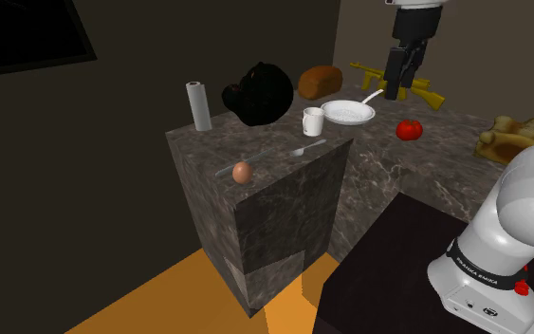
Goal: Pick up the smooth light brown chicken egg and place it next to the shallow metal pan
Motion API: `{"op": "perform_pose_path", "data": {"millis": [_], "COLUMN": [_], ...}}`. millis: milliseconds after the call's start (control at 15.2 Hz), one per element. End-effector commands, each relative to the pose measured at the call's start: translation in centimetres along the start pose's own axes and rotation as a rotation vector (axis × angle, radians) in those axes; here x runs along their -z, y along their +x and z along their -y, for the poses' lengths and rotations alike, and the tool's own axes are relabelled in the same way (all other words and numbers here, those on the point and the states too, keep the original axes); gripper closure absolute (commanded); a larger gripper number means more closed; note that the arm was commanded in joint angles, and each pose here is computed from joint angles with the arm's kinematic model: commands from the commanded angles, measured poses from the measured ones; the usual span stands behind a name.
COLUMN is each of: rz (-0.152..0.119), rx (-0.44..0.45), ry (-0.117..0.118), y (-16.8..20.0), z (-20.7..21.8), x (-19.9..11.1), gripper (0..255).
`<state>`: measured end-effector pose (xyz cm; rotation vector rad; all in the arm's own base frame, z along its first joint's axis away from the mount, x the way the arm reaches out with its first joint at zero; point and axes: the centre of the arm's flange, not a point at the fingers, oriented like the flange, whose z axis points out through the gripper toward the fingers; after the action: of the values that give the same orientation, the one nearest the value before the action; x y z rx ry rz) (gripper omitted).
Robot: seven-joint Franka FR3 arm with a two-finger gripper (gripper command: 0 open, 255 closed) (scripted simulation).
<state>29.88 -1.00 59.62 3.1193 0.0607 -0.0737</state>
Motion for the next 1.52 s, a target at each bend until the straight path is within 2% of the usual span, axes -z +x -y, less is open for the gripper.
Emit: {"op": "perform_pose_path", "data": {"millis": [0,1452], "rz": [0.000,-0.152], "rx": [0.000,0.026], "ry": [0.000,-0.151], "y": [0.0,18.4], "z": [0.0,17.0], "x": [0.0,-14.3], "gripper": [0,0]}}
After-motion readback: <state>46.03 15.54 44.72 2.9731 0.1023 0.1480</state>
